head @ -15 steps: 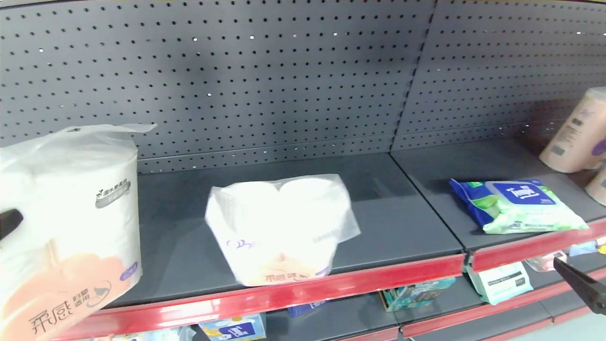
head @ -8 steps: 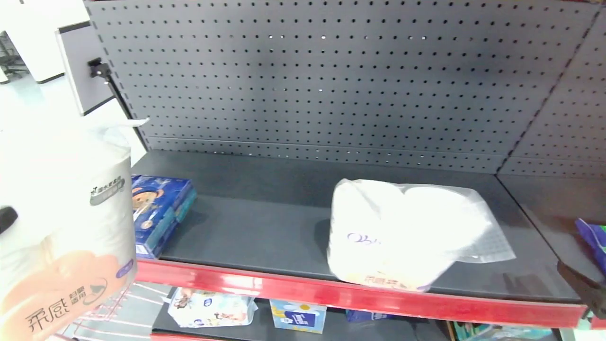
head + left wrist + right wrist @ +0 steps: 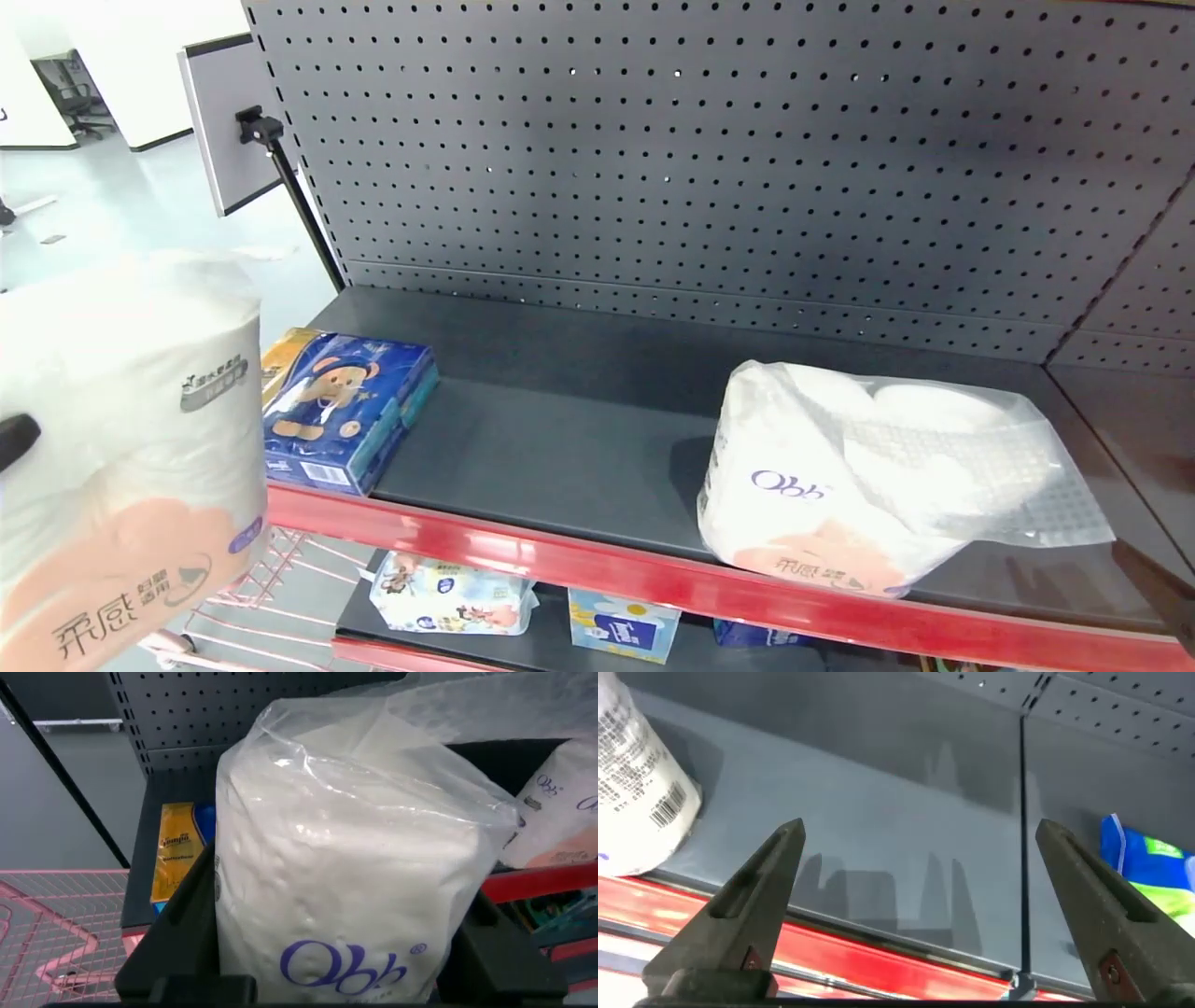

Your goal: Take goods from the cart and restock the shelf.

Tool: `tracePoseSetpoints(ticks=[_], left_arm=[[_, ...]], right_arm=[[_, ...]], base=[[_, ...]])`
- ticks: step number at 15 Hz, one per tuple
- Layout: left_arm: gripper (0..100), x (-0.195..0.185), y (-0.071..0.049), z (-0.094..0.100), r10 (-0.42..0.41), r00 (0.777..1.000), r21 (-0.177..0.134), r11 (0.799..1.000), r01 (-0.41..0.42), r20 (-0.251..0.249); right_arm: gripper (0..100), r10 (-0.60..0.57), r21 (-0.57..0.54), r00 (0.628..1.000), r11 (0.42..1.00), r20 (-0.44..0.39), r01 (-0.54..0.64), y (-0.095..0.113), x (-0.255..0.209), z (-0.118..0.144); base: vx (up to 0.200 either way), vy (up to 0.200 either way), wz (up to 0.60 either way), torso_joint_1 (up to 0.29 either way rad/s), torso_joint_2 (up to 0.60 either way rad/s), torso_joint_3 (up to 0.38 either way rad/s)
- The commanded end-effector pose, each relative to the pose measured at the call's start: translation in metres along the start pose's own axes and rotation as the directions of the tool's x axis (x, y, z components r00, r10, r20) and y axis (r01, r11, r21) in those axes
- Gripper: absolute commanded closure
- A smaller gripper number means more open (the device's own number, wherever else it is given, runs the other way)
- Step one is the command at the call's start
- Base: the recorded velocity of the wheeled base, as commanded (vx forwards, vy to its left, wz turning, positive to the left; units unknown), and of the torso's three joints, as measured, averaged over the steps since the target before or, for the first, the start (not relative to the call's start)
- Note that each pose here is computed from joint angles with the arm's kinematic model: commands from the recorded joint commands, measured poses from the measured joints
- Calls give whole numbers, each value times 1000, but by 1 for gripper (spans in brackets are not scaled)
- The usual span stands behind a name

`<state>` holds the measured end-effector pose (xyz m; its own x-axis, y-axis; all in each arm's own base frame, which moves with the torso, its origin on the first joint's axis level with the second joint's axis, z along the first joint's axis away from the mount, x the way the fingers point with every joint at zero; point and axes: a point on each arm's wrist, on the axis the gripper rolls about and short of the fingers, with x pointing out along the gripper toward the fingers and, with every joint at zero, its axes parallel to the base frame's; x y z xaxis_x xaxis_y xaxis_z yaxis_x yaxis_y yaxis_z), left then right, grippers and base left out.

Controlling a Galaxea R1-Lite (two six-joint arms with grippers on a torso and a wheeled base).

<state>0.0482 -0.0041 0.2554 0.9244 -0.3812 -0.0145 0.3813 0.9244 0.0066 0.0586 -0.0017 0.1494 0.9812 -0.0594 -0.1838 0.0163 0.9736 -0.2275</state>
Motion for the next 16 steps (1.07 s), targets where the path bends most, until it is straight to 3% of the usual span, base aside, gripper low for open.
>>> tracePoseSetpoints(ticks=[1, 4, 13, 16], left_arm=[[100, -5, -2, -1, 37, 999, 10, 999, -37, 14], [100, -7, -2, -1, 107, 994, 5, 994, -107, 16], [100, -4, -1, -1, 54, 999, 7, 999, -54, 9], [100, -2, 0, -1, 44, 999, 3, 999, -44, 2]], right_arm=[[0, -1, -4, 1000, 1000, 5, 2, 1, -3, -3], [0, -3, -14, 1000, 1000, 10, 3, 1, -4, -4], [0, -2, -47, 1000, 999, -7, 1, 2, -4, -8], [0, 0, -47, 1000, 999, -8, 0, 2, -4, -8]], base=[[0, 0, 0, 0, 0, 0], [0, 0, 0, 0, 0, 0], [0, 0, 0, 0, 0, 0], [0, 0, -600, -4, 1, 2]])
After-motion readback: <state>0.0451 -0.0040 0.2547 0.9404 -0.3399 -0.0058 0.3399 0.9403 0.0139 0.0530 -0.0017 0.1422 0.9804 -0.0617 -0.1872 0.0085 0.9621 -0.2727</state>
